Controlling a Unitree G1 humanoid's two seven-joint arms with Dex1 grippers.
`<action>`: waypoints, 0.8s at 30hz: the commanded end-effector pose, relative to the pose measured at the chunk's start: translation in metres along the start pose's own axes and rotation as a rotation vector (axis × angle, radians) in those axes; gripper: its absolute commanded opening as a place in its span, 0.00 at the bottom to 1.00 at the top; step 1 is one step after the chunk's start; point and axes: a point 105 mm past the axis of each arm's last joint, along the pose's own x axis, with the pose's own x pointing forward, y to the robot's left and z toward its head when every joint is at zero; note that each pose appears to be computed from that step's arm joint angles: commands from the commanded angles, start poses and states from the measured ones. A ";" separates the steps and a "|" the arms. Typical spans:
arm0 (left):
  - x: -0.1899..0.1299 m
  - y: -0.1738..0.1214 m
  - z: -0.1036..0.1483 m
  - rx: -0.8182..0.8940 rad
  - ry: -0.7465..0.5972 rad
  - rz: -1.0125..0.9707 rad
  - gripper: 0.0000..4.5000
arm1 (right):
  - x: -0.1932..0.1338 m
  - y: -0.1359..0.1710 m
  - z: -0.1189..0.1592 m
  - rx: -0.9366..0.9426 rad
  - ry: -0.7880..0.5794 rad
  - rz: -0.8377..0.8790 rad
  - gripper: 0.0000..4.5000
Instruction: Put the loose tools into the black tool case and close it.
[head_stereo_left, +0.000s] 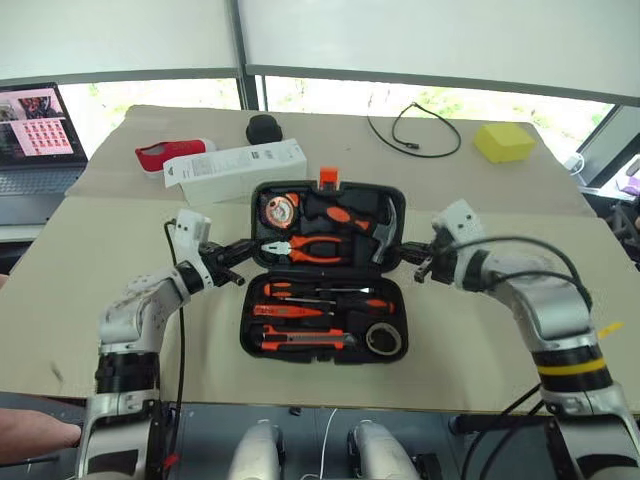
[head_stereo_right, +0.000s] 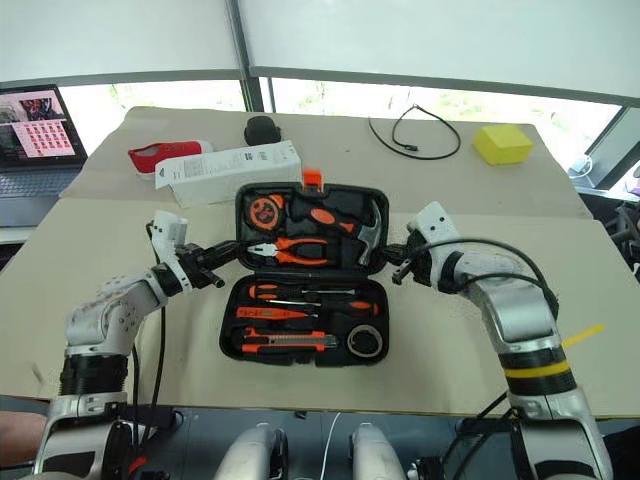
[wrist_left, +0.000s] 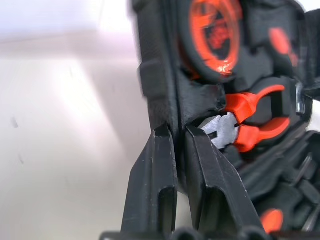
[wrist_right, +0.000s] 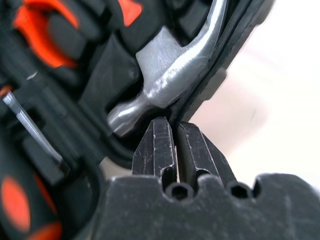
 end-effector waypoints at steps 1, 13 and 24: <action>-0.023 -0.003 0.025 0.296 -0.151 0.004 0.08 | -0.015 0.015 0.006 -0.379 -0.094 0.032 0.00; -0.096 -0.005 -0.038 0.466 0.094 0.014 0.43 | -0.053 0.069 -0.053 -0.583 -0.106 0.138 0.38; -0.089 0.016 -0.016 0.390 0.174 -0.049 0.27 | -0.091 0.095 -0.047 -0.169 -0.042 0.305 0.09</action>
